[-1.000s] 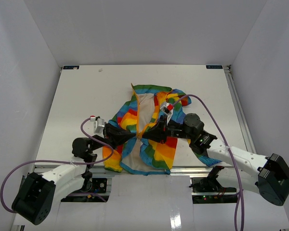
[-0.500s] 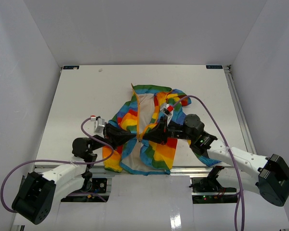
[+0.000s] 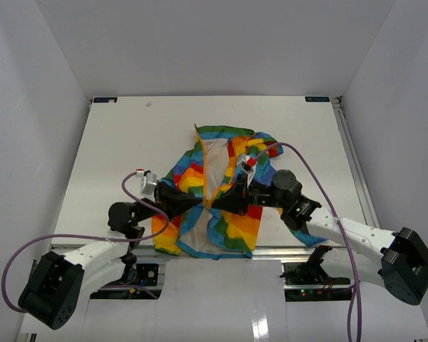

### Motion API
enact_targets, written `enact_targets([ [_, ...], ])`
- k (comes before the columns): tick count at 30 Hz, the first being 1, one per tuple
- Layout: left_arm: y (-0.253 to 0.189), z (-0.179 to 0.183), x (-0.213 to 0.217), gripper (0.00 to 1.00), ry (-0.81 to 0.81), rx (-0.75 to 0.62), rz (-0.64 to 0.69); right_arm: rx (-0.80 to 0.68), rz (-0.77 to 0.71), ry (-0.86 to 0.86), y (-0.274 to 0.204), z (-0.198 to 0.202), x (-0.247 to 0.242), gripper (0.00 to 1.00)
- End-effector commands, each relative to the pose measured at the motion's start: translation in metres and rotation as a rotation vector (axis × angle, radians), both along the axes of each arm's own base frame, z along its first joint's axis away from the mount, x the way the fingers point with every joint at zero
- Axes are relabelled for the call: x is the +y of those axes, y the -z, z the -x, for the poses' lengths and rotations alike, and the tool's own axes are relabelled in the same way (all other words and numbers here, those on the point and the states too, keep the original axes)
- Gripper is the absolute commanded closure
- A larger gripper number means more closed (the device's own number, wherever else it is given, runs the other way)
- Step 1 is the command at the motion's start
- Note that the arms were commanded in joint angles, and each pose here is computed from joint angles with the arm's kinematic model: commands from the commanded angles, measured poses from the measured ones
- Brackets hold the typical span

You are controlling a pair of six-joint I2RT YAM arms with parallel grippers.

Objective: Zip up the jacket

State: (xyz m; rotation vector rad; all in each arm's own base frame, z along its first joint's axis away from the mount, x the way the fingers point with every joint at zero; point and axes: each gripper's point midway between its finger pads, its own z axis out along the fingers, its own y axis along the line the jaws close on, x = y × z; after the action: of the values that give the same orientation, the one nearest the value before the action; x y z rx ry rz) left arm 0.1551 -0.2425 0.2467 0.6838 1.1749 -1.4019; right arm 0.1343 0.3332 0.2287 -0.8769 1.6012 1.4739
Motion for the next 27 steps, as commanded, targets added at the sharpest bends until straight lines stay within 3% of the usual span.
enact_targets([
  [1, -0.015, 0.004, -0.002, 1.00, 0.029, -0.044, 0.023, -0.069, -0.050, -0.019, -0.015, 0.001, 0.002, 0.92],
  [27, -0.013, 0.007, -0.005, 1.00, 0.071, -0.031, 0.007, -0.093, -0.075, 0.026, -0.027, -0.007, 0.002, 0.92],
])
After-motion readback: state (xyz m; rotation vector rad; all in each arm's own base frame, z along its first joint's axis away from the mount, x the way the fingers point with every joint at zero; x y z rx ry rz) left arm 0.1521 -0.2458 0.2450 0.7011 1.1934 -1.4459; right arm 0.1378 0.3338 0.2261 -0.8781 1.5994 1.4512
